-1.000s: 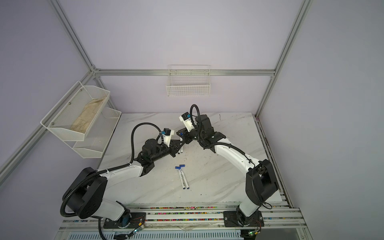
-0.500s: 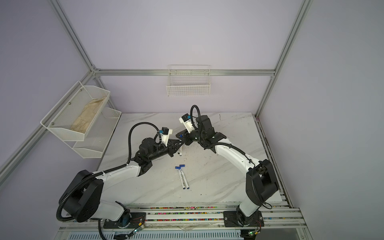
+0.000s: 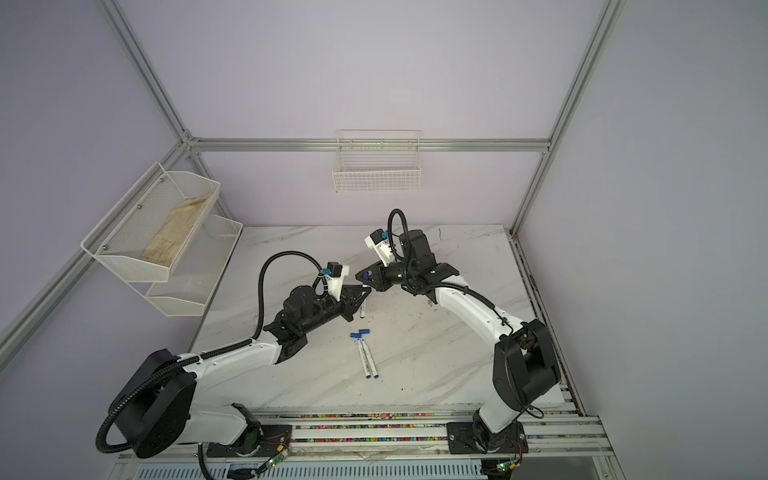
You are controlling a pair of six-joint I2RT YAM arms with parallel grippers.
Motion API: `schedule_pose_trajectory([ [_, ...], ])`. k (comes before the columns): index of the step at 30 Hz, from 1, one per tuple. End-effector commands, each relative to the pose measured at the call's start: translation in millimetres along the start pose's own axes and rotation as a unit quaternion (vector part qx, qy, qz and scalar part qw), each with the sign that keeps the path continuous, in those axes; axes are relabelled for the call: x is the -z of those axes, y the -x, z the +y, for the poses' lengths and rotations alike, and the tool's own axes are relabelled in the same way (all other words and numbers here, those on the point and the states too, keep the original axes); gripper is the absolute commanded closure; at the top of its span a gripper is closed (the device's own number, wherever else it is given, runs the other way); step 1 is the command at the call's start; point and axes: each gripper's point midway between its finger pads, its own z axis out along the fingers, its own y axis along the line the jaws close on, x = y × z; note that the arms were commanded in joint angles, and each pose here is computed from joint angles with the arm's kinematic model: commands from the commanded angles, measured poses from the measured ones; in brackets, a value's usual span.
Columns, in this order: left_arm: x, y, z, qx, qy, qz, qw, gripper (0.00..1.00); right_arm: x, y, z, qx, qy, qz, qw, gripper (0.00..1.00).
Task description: Insert the pens into the pen caps
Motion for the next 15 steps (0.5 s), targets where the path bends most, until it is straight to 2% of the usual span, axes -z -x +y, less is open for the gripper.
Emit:
schedule_pose_trajectory([
  [1, 15.4, 42.0, 27.7, 0.025, 0.073, -0.114, 0.990, 1.00, 3.5, -36.0, -12.5, -0.082, -0.005, 0.063, 0.995, 0.86],
  [4, 9.6, 19.5, 25.3, 0.036, 0.066, -0.087, 0.993, 1.00, 6.8, -22.7, -10.8, -0.076, -0.006, 0.042, 0.996, 0.76],
  [8, -0.1, -14.4, 30.1, 0.058, 0.066, -0.045, 0.995, 1.00, 16.8, 3.4, -7.6, -0.063, -0.012, -0.008, 0.998, 0.55],
  [12, -4.3, -36.9, 36.6, 0.078, 0.070, -0.024, 0.994, 1.00, 36.1, 37.8, -0.8, -0.036, -0.023, -0.074, 0.996, 0.46],
  [15, -1.5, -43.4, 49.1, 0.080, 0.094, -0.026, 0.992, 1.00, 51.6, 55.0, -0.9, -0.023, -0.046, -0.106, 0.993, 0.44],
])
